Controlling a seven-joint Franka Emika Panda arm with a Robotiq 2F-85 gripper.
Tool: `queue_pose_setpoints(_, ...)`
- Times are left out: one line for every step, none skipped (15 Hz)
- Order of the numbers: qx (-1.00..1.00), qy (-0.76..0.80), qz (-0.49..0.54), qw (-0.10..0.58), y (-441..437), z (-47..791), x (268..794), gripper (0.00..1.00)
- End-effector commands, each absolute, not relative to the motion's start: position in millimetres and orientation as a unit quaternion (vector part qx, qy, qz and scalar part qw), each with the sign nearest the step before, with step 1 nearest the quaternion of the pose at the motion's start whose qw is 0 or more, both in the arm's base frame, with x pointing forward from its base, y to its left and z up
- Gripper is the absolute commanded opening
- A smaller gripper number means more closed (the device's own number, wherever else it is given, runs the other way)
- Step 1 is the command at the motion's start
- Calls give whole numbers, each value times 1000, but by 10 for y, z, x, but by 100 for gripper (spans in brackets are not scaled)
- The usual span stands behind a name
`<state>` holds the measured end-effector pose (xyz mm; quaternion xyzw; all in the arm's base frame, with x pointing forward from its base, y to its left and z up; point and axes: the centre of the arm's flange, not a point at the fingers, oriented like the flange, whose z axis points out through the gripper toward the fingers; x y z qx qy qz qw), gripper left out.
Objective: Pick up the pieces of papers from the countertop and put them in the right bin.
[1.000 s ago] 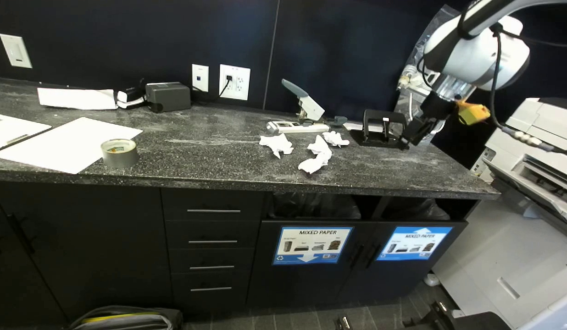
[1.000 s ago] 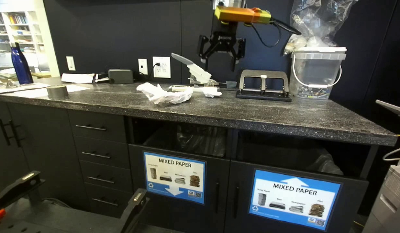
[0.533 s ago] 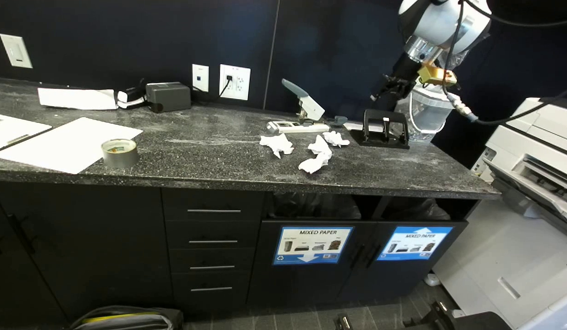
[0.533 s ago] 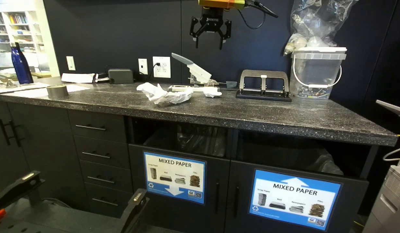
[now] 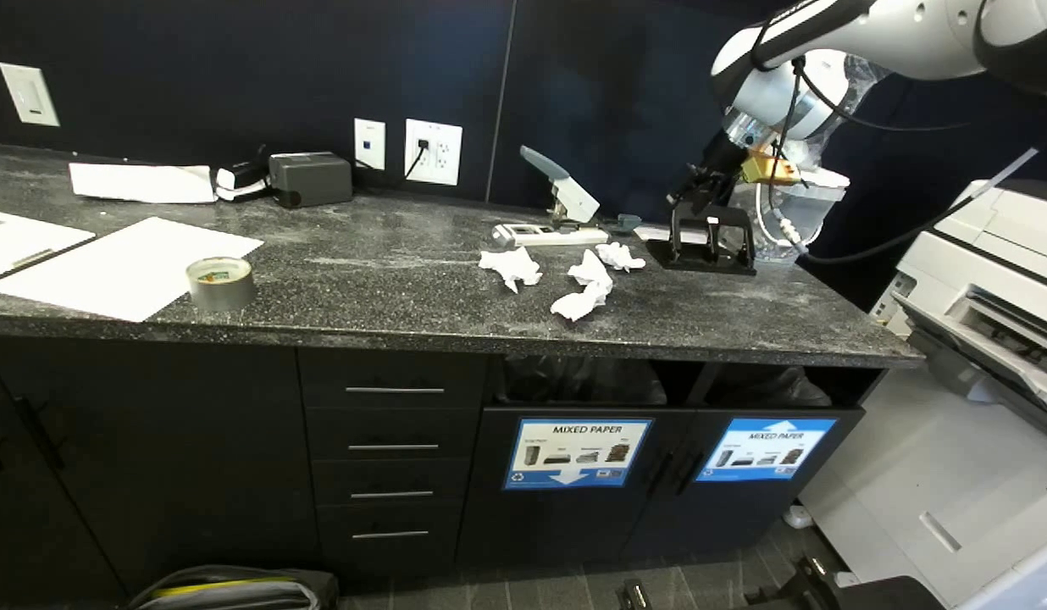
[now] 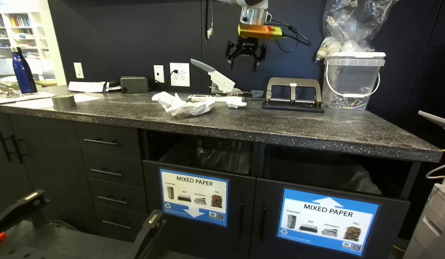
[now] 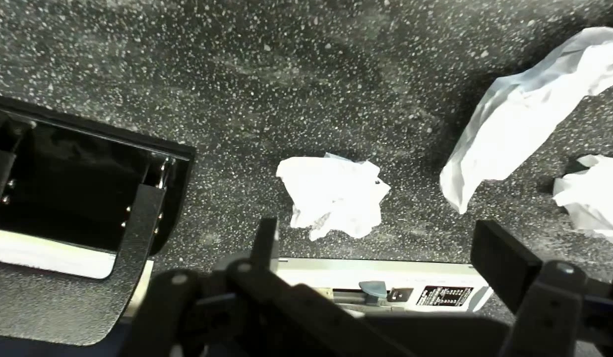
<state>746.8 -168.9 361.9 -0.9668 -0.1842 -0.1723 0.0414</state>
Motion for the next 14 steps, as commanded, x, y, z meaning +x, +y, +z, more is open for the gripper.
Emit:
queue_pose_setpoints(-949,-252,-181,60,-1885,3455,7921,100)
queue_pose_setpoints(-943,-274,-179,65,-1904,3369,7959,100)
queue_pose_setpoints(-940,-277,-184,71,-1924,3310,7997,100)
queue_pose_setpoints(-939,-274,-189,84,-1923,3234,8025,100)
queue_pose_setpoints(-938,-272,-196,91,-1921,3173,8059,100)
queue_pose_setpoints(-936,-275,-196,99,-1910,3111,8087,100)
queue_pose_setpoints(-936,-268,-205,100,-1890,3036,8118,100)
queue_pose_setpoints(-937,-252,-218,107,-1873,2981,8152,100)
queue_pose_setpoints(-936,-242,-225,118,-1855,2928,8186,100)
queue_pose_setpoints(-935,-241,-229,122,-1832,2859,8210,100)
queue_pose_setpoints(-934,-236,-236,125,-1810,2798,8236,100)
queue_pose_setpoints(-933,-230,-242,130,-1788,2741,8255,100)
queue_pose_setpoints(-932,-227,-248,132,-1766,2683,8284,100)
queue_pose_setpoints(-932,-222,-253,136,-1752,2635,8309,100)
